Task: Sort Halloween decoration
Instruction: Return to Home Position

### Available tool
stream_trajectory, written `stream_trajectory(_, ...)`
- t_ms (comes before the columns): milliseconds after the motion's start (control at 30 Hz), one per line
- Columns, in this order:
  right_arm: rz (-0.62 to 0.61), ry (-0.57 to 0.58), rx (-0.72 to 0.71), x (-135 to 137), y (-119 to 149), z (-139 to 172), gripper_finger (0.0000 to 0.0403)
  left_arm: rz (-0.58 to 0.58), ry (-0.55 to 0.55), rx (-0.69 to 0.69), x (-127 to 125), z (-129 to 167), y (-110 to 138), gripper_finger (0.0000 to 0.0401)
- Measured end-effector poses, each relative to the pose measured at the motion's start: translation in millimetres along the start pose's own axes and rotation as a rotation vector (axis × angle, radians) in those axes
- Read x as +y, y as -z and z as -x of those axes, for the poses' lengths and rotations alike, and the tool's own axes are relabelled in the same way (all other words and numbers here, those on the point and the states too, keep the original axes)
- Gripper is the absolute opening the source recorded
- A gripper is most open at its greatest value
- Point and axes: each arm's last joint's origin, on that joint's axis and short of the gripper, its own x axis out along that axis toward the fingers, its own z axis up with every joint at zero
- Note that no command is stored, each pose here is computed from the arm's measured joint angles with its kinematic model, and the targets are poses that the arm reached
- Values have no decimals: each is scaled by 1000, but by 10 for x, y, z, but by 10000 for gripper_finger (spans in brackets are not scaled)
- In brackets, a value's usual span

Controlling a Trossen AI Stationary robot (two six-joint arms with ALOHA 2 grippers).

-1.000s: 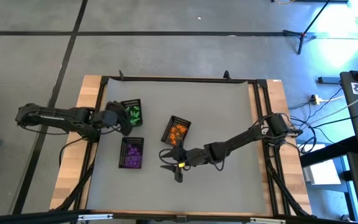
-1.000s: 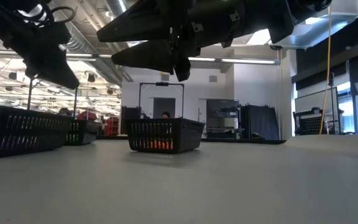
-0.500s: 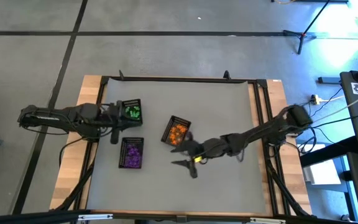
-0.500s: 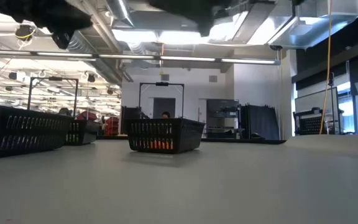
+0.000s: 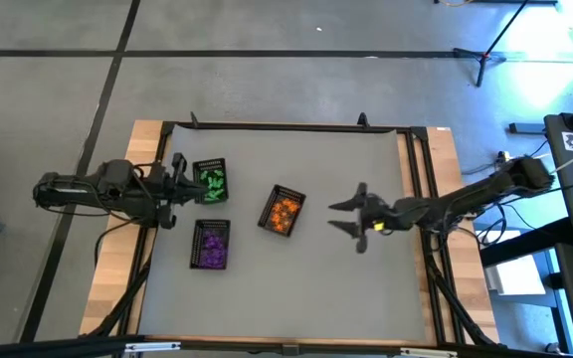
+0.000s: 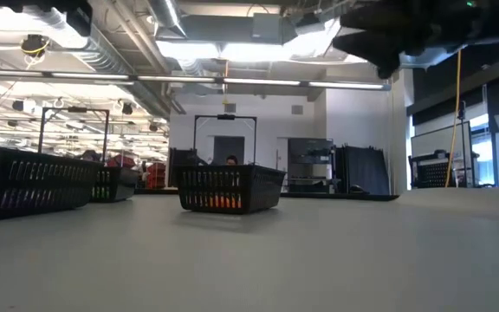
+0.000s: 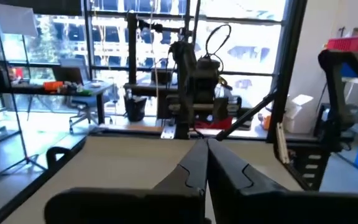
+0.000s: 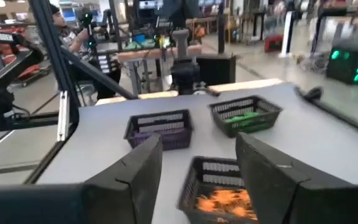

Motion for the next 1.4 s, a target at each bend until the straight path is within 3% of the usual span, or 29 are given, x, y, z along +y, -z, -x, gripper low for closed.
stream_trajectory(300, 149, 13, -129, -205, -5, 503, 82, -77, -61, 30, 19, -2, 31, 0)
stream_trajectory(500, 221, -29, -119, -278, -57, 794, 10, -57, -132, 26, 40, 10, 30, 0)
stream_trajectory(733, 212, -101, -163, -398, -106, 1254, 14, -36, -134, -26, 51, 144, -4, 0)
stream_trajectory(833, 207, -139, -193, -442, -56, 1414, 12, -22, -142, -35, 63, 189, 90, 0)
stream_trajectory(1067, 197, -244, -113, -411, 56, 1374, 4, 41, -142, -194, 87, 192, 374, 0)
stream_trajectory(1267, 150, -373, -119, -379, 94, 1380, 2, 30, -156, -158, 95, 143, 515, 0)
stream_trajectory(1400, 166, -383, -100, -375, 219, 1333, 2, 23, -160, -126, 99, 119, 593, 0)
